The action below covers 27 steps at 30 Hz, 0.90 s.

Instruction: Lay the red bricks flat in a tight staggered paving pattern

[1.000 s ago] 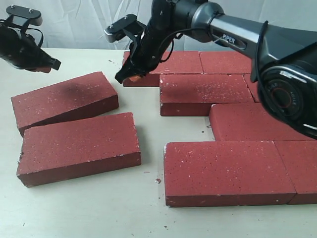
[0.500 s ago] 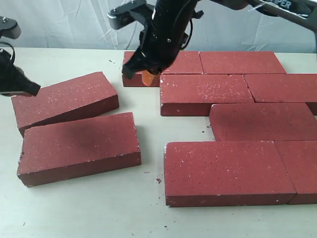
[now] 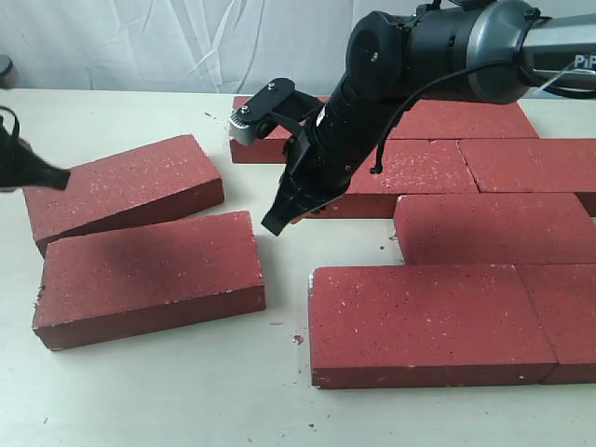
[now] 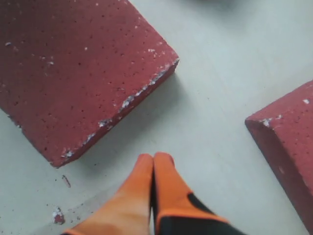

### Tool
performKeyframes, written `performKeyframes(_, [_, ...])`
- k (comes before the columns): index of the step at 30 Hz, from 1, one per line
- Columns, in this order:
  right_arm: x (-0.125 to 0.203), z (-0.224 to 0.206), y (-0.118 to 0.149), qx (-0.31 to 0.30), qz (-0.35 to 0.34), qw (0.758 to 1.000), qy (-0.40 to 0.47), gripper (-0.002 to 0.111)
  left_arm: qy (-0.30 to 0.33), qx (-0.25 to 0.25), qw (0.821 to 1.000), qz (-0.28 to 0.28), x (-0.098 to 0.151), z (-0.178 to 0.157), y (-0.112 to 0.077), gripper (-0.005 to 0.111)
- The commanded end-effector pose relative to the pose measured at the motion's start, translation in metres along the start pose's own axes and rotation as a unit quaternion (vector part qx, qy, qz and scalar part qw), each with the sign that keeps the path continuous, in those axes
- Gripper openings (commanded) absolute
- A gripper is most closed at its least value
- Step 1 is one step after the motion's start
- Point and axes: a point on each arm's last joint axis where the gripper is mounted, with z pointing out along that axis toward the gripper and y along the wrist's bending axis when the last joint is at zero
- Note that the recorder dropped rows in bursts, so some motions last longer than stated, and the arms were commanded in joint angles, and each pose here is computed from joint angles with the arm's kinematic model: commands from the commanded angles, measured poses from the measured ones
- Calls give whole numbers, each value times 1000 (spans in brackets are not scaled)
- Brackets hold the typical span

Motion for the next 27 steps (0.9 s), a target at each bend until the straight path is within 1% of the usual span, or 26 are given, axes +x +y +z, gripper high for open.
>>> performKeyframes(1, [0, 0, 0, 3, -10, 1000, -6, -1, -46, -2, 999, -25, -20, -8, 2, 0])
performKeyframes(2, [0, 0, 0, 4, -11, 1000, -5, -1, -41, 7, 999, -22, -23, -10, 0, 0])
performKeyframes(4, [0, 0, 0, 4, -11, 1000, -5, -1, -26, 25, 999, -40, -25, -13, -2, 0])
performKeyframes(7, [0, 0, 0, 2, -11, 1000, -3, -1, 35, 40, 998, -35, -24, -19, -5, 0])
performKeyframes(8, [0, 0, 0, 2, -11, 1000, -3, -1, 60, 36, 997, -38, -23, -22, -4, 0])
performKeyframes(10, [0, 0, 0, 3, -11, 1000, -5, -1, 107, 13, 993, -40, -18, -25, 0, 0])
performKeyframes(11, [0, 1, 0, 4, -11, 1000, -4, -1, 173, -20, 984, -43, -6, -29, 6, 0])
performKeyframes(12, [0, 1, -1, 5, -11, 1000, -6, -1, 208, -38, 977, -42, 0, -31, 9, 0])
performKeyframes(13, [-1, 2, -1, 9, -11, 1000, -11, -1, 251, -63, 965, -51, 8, -35, 12, 0])
performKeyframes(14, [-1, 3, -2, 8, -10, 1000, -10, -1, 262, -66, 961, -57, 11, -35, 12, 0])
performKeyframes(16, [2, 12, -2, -1, -3, 1000, -1, -1, 274, -44, 957, -80, 22, -30, 6, 0])
performKeyframes(18, [4, 21, -3, -5, 0, 1000, 9, -1, 276, -26, 958, -78, 38, -21, 1, 0])
performKeyframes(20, [4, 23, -2, -14, 9, 1000, 8, -1, 277, -17, 956, -90, 47, -16, -2, 0])
performKeyframes(22, [8, 32, -2, -25, 14, 999, 23, -1, 309, -10, 947, -93, 58, -8, -3, 0])
performKeyframes(25, [11, 45, -5, -22, 8, 999, 26, -1, 312, -11, 945, -93, 62, 3, -1, 0])
performKeyframes(27, [10, 54, -8, -9, 10, 1000, 16, -1, 317, 0, 942, -106, 64, 12, -2, 0])
